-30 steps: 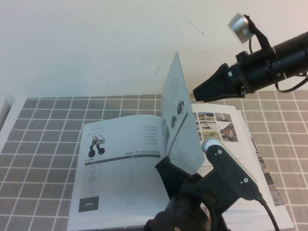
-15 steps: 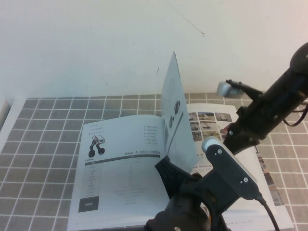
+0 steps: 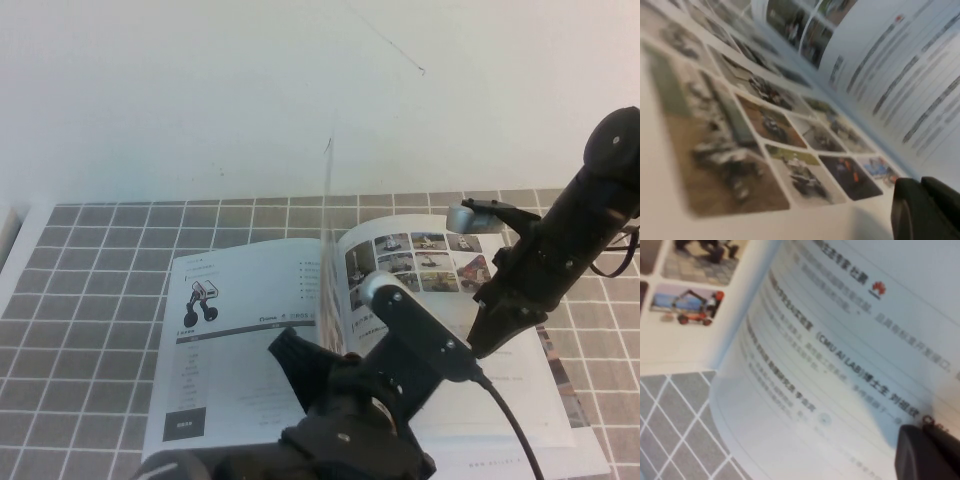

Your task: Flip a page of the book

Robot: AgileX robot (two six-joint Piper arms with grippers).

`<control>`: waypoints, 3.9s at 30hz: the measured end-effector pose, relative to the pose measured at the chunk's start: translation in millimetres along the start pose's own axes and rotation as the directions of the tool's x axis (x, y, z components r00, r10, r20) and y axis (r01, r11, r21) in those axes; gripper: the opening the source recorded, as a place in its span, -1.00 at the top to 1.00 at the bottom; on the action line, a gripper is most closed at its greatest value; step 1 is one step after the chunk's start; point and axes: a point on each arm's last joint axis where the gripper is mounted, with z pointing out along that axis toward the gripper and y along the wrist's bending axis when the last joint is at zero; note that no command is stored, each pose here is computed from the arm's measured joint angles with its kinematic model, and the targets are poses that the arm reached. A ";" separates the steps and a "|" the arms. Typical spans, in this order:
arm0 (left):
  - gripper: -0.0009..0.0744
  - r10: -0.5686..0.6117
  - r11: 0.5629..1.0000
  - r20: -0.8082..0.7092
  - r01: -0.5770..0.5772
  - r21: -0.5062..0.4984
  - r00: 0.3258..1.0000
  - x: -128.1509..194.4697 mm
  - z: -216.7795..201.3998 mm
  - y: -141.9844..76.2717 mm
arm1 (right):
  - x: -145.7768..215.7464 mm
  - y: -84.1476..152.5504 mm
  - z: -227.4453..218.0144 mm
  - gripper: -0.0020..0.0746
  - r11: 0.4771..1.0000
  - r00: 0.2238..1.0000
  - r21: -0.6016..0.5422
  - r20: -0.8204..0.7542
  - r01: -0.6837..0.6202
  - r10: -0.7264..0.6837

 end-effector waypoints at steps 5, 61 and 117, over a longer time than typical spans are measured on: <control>0.99 -0.094 0.996 -0.123 0.093 -0.016 0.988 7.9 11.5 15.4 | 1.7 -2.6 -0.1 0.95 1.000 1.000 0.029 -0.019 -0.002 0.002; 0.99 -0.266 0.956 -0.314 0.291 0.033 0.911 -39.5 38.6 107.6 | 5.8 -25.7 27.0 0.95 0.996 0.993 0.058 -0.099 -0.062 0.067; 0.99 -0.383 0.923 0.238 0.379 0.062 0.893 47.9 -175.7 205.6 | 134.1 170.5 -216.7 0.95 0.729 0.838 0.680 0.351 0.079 -0.418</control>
